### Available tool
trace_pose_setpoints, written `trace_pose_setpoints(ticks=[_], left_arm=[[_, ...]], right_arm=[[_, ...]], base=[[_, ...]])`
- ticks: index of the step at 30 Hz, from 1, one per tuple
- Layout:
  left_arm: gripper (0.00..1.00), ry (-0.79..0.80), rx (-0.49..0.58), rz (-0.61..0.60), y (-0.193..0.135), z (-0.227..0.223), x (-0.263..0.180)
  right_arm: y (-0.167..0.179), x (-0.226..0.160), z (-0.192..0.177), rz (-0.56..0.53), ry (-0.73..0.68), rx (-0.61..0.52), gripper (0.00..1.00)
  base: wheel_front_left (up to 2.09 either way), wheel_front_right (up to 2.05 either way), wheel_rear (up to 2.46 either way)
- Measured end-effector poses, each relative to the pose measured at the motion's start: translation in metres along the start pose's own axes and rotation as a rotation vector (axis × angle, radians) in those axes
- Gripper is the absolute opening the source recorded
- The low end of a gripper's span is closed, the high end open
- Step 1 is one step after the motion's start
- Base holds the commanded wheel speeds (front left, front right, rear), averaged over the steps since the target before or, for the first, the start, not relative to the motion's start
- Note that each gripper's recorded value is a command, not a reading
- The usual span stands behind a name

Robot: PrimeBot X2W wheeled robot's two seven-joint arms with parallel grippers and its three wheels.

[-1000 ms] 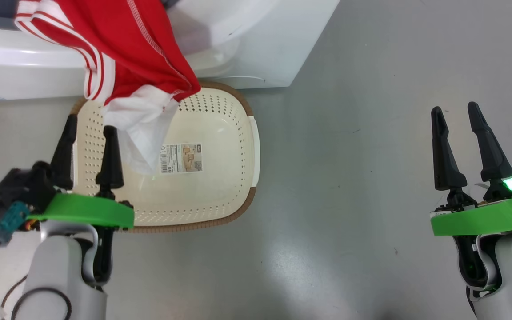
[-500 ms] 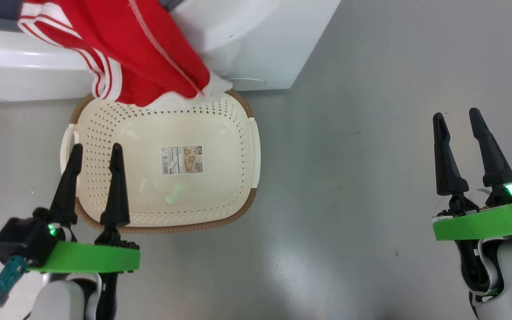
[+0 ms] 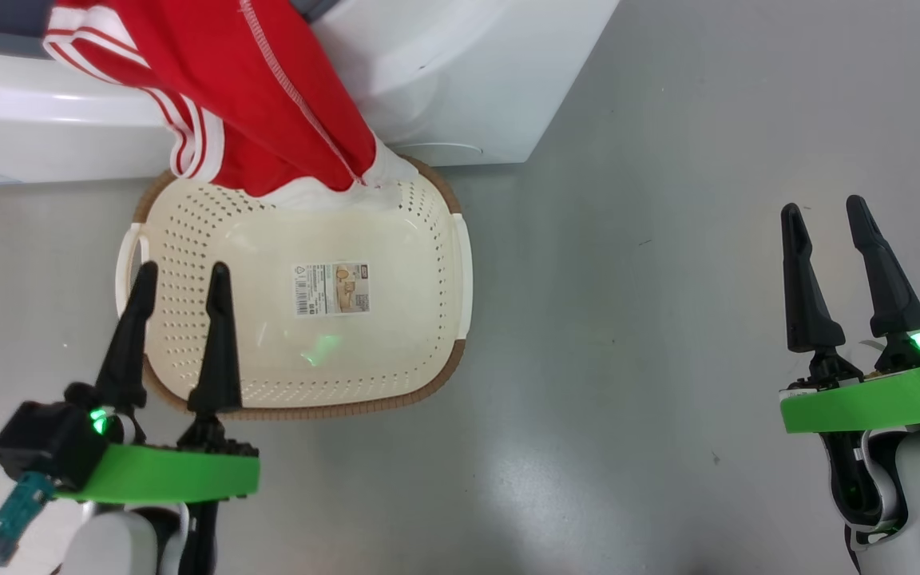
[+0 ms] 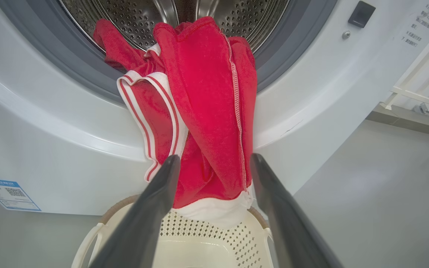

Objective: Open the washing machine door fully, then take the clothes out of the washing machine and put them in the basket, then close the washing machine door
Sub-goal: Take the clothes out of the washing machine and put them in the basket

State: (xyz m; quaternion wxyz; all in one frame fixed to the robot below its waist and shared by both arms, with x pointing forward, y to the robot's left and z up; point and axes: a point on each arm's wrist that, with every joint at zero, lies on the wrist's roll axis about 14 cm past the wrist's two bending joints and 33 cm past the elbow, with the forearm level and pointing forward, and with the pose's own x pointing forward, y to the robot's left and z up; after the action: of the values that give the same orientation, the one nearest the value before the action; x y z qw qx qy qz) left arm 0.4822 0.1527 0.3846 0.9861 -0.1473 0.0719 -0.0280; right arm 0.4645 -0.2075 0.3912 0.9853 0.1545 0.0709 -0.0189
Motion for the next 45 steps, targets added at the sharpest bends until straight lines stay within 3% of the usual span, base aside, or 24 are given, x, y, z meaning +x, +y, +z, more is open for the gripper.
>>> trace_pose_setpoints(ticks=[15, 29, 45], left_arm=[[1.0, -0.144, 0.079, -0.071, -0.011, 0.063, 0.076], [1.0, -0.001, 0.111, -0.188, -0.053, 0.072, 0.167], [1.0, 0.205, 0.178, -0.219, -0.067, 0.028, 0.202]], right_arm=[[0.005, 0.001, -0.003, 0.015, 0.008, 0.005, 1.0], [-0.003, 0.002, -0.021, -0.009, 0.049, 0.005, 1.0], [-0.013, 0.005, -0.024, -0.034, 0.051, -0.003, 1.0]], base=[[0.0, 0.0, 0.0], [0.0, 0.0, 0.0], [0.0, 0.0, 0.0]])
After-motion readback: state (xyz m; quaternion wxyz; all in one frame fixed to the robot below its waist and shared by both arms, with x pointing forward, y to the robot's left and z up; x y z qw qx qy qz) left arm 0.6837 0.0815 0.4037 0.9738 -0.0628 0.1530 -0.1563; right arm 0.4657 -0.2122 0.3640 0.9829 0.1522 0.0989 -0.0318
